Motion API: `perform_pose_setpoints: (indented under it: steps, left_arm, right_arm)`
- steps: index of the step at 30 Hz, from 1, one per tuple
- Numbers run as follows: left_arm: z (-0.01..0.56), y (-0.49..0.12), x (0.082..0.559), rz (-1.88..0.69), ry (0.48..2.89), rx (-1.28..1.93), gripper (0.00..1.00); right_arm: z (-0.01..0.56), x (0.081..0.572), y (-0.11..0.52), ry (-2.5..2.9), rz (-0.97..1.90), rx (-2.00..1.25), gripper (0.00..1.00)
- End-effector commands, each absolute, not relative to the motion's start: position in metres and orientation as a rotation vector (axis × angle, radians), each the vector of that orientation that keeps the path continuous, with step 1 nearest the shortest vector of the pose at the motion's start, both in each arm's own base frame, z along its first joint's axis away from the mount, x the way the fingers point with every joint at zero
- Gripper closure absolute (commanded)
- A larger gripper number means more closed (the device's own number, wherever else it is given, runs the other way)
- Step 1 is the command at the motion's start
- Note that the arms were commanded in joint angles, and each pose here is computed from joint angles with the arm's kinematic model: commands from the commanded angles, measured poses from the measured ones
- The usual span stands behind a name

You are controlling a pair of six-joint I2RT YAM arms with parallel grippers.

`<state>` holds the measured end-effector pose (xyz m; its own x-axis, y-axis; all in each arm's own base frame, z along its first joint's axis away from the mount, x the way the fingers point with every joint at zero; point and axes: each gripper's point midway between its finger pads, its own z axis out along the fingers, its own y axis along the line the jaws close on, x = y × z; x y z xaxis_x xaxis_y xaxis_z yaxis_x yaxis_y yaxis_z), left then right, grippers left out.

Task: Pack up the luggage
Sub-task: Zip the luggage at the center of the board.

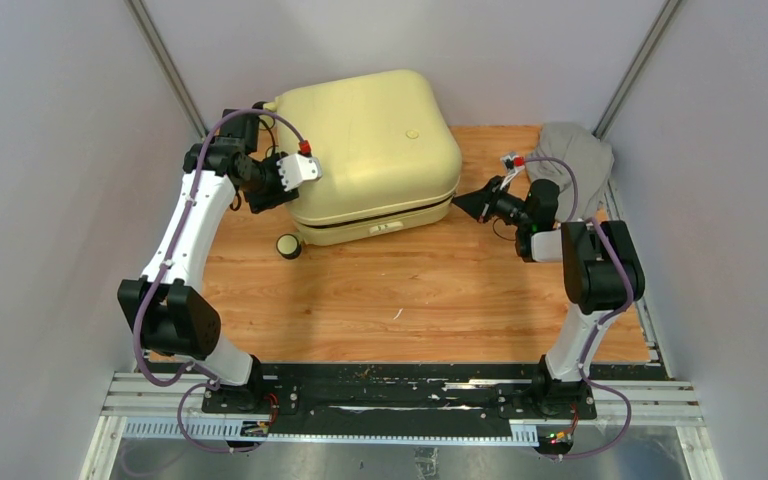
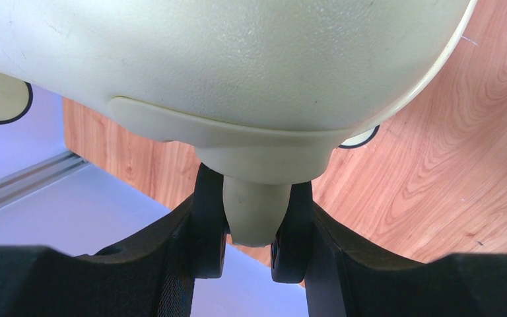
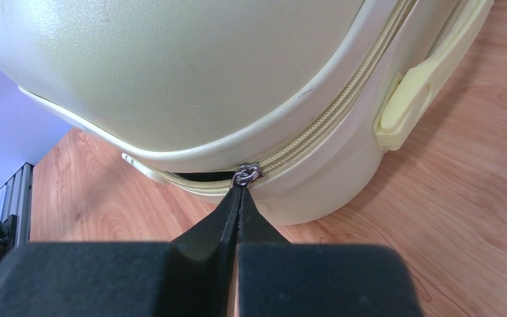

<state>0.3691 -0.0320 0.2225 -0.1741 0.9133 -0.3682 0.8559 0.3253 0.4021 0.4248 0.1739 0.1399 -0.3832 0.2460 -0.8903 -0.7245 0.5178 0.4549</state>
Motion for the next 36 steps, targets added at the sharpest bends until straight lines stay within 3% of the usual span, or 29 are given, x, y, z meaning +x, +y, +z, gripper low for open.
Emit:
perform_pose_setpoints:
  steps: [1,2,5,8,16,27,30,33,36]
  left_arm:
    - [0.251,-0.03,0.365,0.206,1.985,1.506,1.0]
    - [0.251,-0.03,0.365,0.206,1.984,1.506,1.0]
    - [0.251,-0.03,0.365,0.205,1.984,1.506,1.0]
    - [0.251,-0.03,0.364,0.207,1.982,1.509,1.0]
    - [0.255,-0.03,0.364,0.212,1.975,1.505,1.0]
    - [0.257,-0.03,0.364,0.217,1.968,1.504,1.0]
    - [0.258,-0.03,0.364,0.218,1.964,1.506,1.0]
    - [0.259,-0.03,0.364,0.223,1.96,1.505,1.0]
    - [0.261,-0.03,0.365,0.222,1.956,1.503,1.0]
  right_arm:
    - [0.152,0.423,0.173,1.614,1.059,-0.435,1.0]
    - [0.151,0.423,0.174,1.621,1.071,-0.437,0.95]
    - [0.148,0.422,0.174,1.642,1.075,-0.423,0.6]
    - [0.147,0.422,0.174,1.635,1.058,-0.419,0.47]
    - [0.146,0.426,0.188,1.641,1.058,-0.454,0.49]
    - [0.151,0.438,0.185,1.632,1.006,-0.4,0.87]
    - [0.151,0.438,0.188,1.633,1.025,-0.403,0.88]
    - [0.151,0.436,0.195,1.635,1.056,-0.416,0.78]
    - [0.148,0.435,0.201,1.644,1.073,-0.429,0.77]
